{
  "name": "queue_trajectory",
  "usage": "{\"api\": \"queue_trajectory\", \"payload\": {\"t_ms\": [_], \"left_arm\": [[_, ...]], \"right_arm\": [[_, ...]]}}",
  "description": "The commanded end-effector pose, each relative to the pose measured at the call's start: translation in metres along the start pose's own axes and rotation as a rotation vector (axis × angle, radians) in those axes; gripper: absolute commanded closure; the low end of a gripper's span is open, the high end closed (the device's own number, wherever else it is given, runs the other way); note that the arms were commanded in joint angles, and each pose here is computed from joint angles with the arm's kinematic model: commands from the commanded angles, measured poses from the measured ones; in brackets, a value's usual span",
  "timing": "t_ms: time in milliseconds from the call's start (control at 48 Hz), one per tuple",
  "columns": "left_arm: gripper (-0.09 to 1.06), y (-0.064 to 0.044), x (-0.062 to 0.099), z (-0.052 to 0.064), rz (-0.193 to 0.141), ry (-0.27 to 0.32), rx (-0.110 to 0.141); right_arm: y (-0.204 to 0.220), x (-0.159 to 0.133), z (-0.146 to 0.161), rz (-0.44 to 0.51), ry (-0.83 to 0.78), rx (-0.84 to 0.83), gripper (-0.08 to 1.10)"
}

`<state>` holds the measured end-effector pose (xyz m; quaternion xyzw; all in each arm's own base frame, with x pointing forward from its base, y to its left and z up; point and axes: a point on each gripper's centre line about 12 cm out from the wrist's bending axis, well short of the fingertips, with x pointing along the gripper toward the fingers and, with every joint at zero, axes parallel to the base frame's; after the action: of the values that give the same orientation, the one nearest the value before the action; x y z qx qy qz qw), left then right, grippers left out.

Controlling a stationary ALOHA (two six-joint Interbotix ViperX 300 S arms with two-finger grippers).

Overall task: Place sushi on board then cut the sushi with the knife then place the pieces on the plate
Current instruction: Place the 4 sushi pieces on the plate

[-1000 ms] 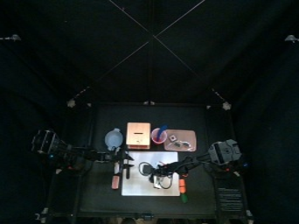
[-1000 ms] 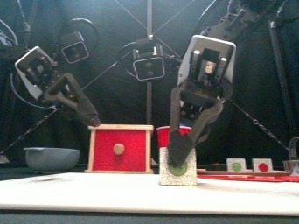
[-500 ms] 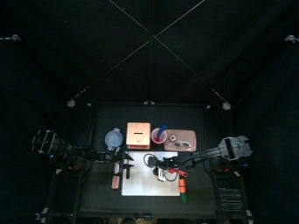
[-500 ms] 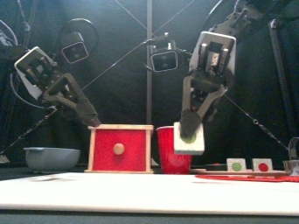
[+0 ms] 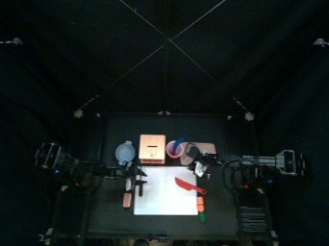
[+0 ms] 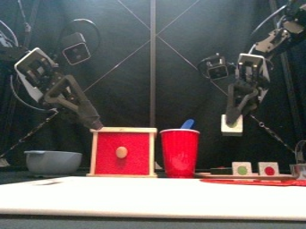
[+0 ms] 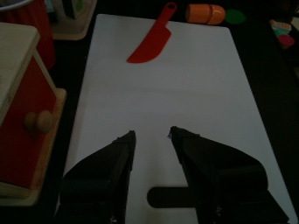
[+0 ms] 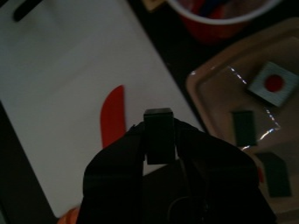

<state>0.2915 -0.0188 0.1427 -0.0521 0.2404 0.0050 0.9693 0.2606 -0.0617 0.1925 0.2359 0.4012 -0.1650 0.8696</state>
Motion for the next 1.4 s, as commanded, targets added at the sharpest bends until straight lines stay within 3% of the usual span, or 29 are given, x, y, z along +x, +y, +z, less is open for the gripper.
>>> {"api": "queue_trajectory", "payload": {"t_ms": [21, 292, 458, 750, 1396], "left_arm": [[0.19, 0.001, 0.001, 0.007, 0.002, -0.023, -0.002], [0.19, 0.001, 0.001, 0.008, 0.003, -0.025, -0.005], [0.19, 0.001, 0.001, 0.008, 0.003, -0.026, -0.006], [0.19, 0.001, 0.001, 0.008, 0.005, -0.025, -0.005], [0.19, 0.002, 0.001, 0.007, 0.007, -0.024, -0.004]], "right_arm": [[-0.024, -0.016, 0.007, -0.053, -0.07, 0.043, 0.46], [-0.083, -0.021, 0.002, -0.23, -0.076, 0.104, 0.45], [-0.097, -0.015, -0.005, -0.268, -0.042, 0.129, 0.41], [-0.104, -0.008, -0.013, -0.282, -0.036, 0.13, 0.24], [-0.094, -0.01, 0.0, -0.251, -0.108, 0.102, 0.23]]}}
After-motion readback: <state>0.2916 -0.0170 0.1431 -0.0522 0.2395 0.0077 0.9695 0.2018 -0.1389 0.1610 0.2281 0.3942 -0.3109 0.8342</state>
